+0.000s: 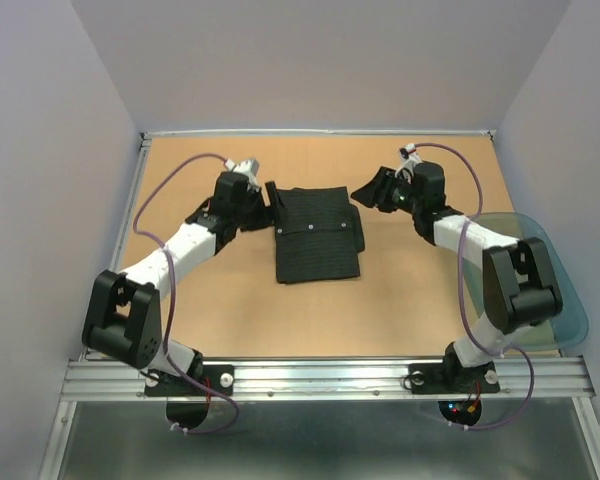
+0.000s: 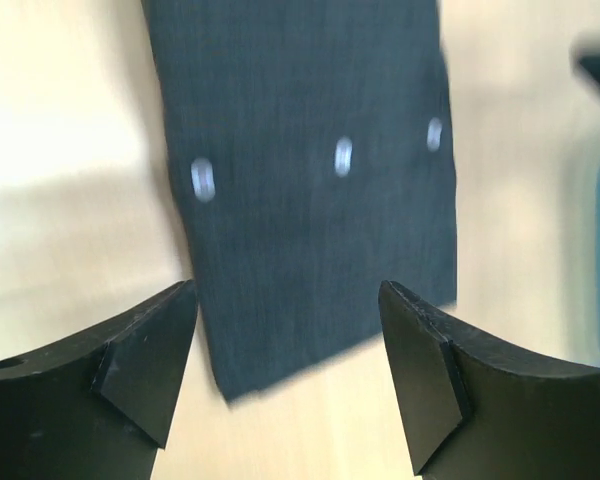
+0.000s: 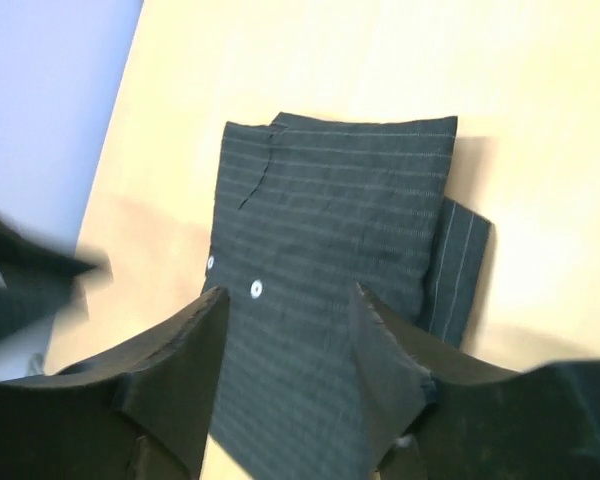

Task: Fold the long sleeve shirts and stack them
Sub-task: Fold the shirt

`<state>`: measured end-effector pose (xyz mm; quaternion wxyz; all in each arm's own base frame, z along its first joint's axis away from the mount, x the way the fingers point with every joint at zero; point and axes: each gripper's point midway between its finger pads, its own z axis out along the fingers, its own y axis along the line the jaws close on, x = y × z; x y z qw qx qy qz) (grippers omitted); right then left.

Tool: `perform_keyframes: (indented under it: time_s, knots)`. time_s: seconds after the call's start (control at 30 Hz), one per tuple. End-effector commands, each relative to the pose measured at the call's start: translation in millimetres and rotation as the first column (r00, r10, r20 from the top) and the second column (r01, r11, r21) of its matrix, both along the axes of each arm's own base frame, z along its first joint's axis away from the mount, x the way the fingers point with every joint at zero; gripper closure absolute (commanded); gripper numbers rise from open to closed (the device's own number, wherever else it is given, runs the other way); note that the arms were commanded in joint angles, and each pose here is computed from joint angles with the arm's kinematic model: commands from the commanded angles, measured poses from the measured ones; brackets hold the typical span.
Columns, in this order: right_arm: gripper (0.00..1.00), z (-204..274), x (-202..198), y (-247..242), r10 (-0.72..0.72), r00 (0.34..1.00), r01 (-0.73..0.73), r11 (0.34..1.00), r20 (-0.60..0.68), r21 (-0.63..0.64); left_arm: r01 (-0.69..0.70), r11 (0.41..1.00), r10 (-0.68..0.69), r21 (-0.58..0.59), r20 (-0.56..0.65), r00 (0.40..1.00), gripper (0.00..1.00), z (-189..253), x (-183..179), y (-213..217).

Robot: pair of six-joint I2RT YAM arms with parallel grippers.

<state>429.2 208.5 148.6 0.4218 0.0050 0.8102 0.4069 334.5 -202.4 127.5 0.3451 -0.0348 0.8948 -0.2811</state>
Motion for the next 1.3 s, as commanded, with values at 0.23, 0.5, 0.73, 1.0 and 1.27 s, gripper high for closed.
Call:
perform_keyframes:
  time_s: [0.23, 0.5, 0.73, 1.0, 1.27]
  knots:
    - [0.38, -19.6, -97.0, 0.8, -0.012, 0.996, 0.005, 0.996, -0.089, -0.085, -0.004, 0.970, -0.047, 0.243, 0.204, 0.978, 0.29, 31.5, 141.3, -32.1]
    - [0.38, -66.1, -152.3, 36.9, 0.131, 0.956, -0.153, 0.986, -0.264, -0.061, -0.023, 0.956, 0.001, 0.294, 0.075, 0.997, 0.43, -43.5, 157.4, -34.5]
    - [0.49, -110.5, -129.8, 38.0, 0.055, 0.957, -0.110, 0.978, -0.283, -0.180, -0.258, 0.912, 0.299, 0.319, -0.085, 0.951, 0.48, -93.7, 128.1, 34.5]
    - [0.54, -100.1, -49.4, 38.4, 0.034, 0.986, -0.075, 0.966, -0.166, -0.246, -0.401, 0.875, 0.464, 0.271, -0.234, 0.854, 0.44, -110.2, 29.1, 83.1]
    - [0.41, -54.1, -2.2, 25.7, 0.009, 0.999, -0.023, 0.964, -0.053, -0.266, -0.291, 0.917, 0.314, 0.274, -0.042, 0.949, 0.15, -37.6, 3.6, 70.2]
